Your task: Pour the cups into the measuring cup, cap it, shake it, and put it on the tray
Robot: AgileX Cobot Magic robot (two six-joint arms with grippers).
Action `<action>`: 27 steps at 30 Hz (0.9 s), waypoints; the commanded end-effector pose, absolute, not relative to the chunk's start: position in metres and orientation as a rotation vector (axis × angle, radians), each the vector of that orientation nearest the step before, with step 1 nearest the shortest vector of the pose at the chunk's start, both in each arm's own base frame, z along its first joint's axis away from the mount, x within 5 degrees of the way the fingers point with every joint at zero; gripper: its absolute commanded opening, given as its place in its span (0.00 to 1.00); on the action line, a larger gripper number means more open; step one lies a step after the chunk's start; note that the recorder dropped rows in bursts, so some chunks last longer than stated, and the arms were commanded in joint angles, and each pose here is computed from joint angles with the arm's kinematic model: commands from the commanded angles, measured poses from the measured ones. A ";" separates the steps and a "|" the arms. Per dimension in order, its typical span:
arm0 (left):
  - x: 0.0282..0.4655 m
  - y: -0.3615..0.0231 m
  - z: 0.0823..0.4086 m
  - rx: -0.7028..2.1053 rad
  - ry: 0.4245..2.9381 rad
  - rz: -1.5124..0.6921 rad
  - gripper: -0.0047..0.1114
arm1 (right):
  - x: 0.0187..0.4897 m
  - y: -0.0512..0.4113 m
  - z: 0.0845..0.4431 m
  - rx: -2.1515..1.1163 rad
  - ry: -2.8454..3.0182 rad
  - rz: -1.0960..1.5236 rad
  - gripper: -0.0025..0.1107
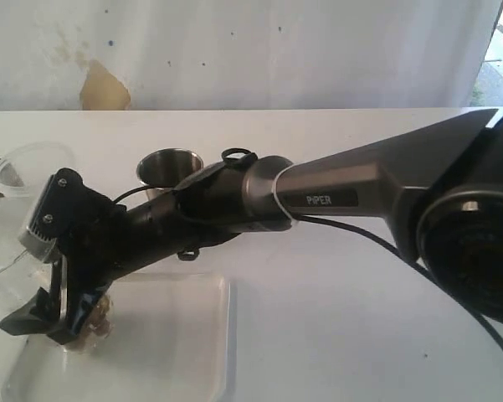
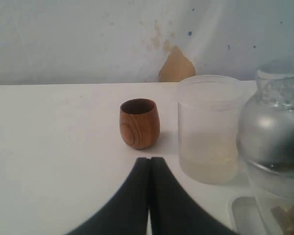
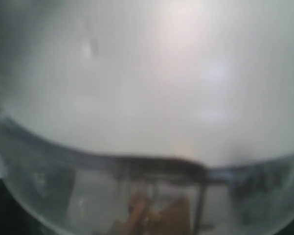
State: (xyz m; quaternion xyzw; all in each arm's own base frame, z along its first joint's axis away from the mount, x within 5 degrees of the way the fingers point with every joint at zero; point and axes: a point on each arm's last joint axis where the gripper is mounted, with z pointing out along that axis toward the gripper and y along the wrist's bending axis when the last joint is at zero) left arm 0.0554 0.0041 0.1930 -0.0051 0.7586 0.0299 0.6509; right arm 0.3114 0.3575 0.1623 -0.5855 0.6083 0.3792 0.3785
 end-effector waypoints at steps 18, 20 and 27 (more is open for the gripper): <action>0.055 0.004 0.192 -0.007 1.719 0.068 0.04 | 0.297 0.340 0.302 -1.252 1.312 0.917 0.02; 0.055 0.004 0.192 -0.007 1.719 0.068 0.04 | 0.296 0.336 0.311 -1.205 1.344 0.927 0.02; 0.055 0.004 0.192 -0.007 1.719 0.068 0.04 | 0.296 0.330 0.307 -1.243 1.507 0.824 0.02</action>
